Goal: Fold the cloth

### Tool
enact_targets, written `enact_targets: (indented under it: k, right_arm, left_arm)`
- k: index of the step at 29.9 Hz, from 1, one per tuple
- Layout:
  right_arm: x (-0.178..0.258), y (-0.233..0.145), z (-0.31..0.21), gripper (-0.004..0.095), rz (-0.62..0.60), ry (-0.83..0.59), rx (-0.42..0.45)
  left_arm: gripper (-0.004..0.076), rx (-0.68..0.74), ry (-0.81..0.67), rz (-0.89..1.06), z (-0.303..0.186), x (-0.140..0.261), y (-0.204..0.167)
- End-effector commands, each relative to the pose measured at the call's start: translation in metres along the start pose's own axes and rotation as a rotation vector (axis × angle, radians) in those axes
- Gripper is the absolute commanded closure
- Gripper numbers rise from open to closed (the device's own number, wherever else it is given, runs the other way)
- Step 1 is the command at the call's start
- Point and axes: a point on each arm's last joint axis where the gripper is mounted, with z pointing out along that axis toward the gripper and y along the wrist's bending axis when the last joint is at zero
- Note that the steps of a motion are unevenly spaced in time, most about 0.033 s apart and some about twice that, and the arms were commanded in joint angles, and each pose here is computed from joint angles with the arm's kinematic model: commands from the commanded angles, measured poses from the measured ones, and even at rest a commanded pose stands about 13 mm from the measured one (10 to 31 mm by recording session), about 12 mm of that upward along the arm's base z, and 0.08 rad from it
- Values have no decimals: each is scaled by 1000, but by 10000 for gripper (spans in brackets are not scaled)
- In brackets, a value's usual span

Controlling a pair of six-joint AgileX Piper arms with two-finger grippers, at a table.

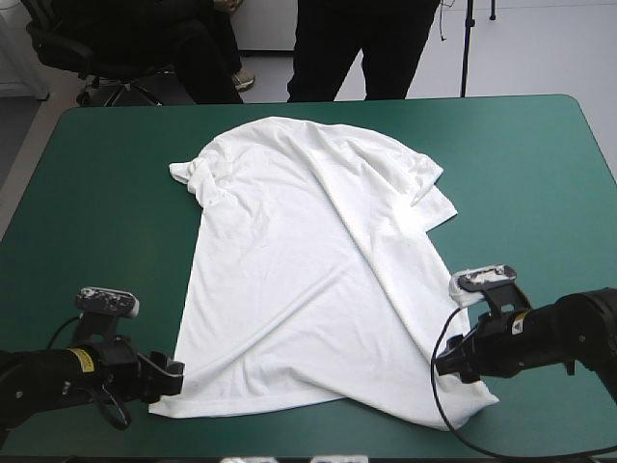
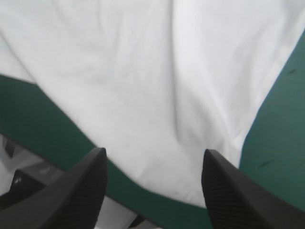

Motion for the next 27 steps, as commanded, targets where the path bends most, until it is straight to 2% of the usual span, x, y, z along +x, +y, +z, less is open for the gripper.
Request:
enact_targets:
  k: [1, 6, 11, 19, 22, 27]
  right_arm:
    - [-25, 0, -34, 357, -14, -202, 83]
    - [-48, -4, -62, 389, -5, -311, 213]
    - [-65, -1, -72, 440, -12, -346, 210]
    - [-76, -1, -66, 459, -4, -339, 193]
    - [-76, -2, -66, 459, -5, -341, 195]
    - [-76, -2, -66, 459, -7, -345, 200]
  left_arm:
    - [274, -99, -105, -19, -21, -16, 4]
    - [274, -184, -93, -30, -16, -46, 10]
    - [274, -164, -123, -36, 2, -92, 8]
    - [274, -187, -84, -15, 34, -173, 11]
    - [275, -176, -77, -47, 40, -196, 22]
    - [307, -214, -12, -68, 54, -214, 48]
